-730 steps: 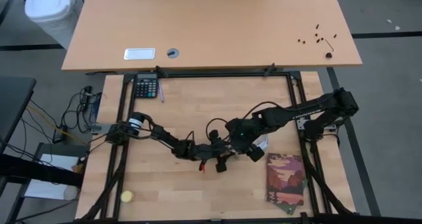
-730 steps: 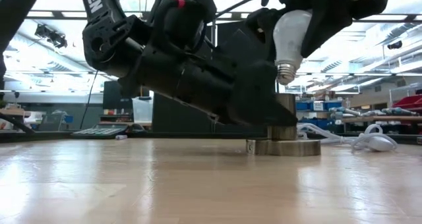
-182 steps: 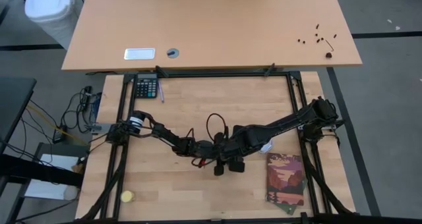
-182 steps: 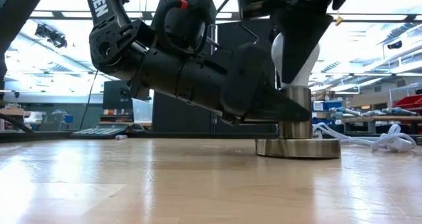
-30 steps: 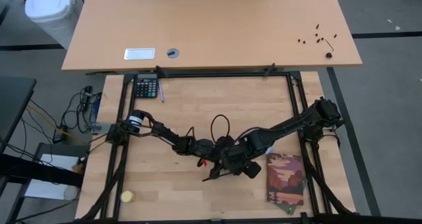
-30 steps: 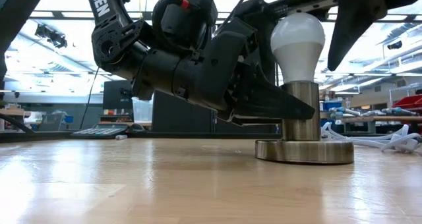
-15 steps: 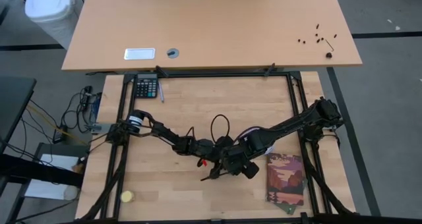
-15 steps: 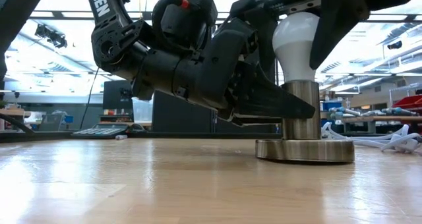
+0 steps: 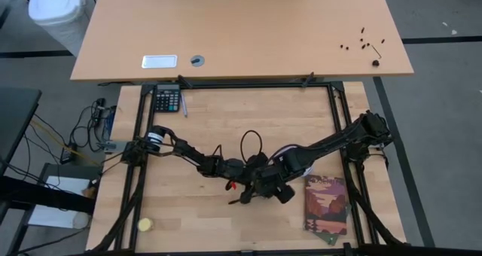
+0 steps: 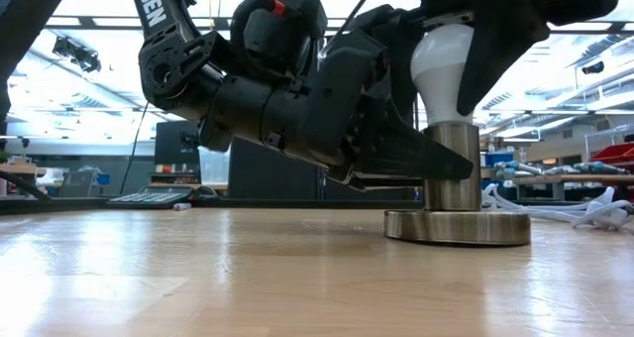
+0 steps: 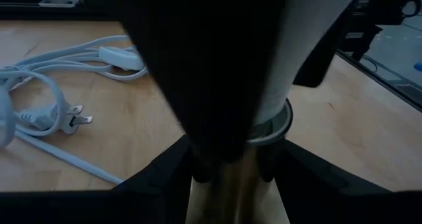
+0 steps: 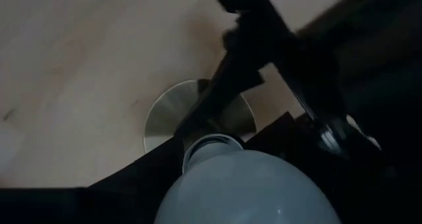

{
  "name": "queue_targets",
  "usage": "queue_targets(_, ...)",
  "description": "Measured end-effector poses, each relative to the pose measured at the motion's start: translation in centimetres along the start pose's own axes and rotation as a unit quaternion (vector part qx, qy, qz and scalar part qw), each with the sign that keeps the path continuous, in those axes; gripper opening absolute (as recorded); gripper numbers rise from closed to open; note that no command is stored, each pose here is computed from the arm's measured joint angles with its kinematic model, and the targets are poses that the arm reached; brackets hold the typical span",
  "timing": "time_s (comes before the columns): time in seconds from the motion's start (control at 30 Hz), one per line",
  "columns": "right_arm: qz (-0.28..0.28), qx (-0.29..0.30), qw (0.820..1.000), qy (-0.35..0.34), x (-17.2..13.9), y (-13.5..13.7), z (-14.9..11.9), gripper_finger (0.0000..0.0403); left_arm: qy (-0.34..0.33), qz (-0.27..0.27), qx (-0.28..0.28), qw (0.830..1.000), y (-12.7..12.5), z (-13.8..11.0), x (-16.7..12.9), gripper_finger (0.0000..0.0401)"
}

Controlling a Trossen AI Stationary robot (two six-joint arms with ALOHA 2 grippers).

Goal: Screw lightbulb
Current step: Insert the lightbulb into the lamp socket

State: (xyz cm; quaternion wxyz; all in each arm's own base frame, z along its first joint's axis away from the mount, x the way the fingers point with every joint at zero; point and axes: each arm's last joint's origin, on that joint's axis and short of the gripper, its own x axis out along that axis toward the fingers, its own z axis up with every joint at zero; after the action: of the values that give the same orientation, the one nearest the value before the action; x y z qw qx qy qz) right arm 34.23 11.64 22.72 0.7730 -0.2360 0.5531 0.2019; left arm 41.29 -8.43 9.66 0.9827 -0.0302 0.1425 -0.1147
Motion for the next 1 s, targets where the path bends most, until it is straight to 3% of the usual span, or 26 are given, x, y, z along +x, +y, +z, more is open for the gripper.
queue_targets(0.23,-0.014,0.113,0.993,0.007,0.12,-0.35,-0.18,0.0262,-0.005,0.059,-0.007,0.998,0.28,0.02,-0.02,0.0188)
queue_targets(0.43,-0.061,0.218,0.974,0.019,0.16,-0.55,-0.45,0.0268,-0.013,0.094,-0.028,0.995,0.34,0.06,-0.04,0.0188)
queue_targets(0.63,-0.101,0.329,0.939,0.017,0.17,-0.74,-0.63,0.0261,-0.027,0.121,-0.054,0.991,0.15,0.14,-0.05,0.0188)
queue_targets(1.0,-0.13,0.503,0.854,0.008,0.1,-0.95,-1.03,0.0266,-0.047,0.138,-0.069,0.987,-0.24,0.31,-0.09,0.0188)
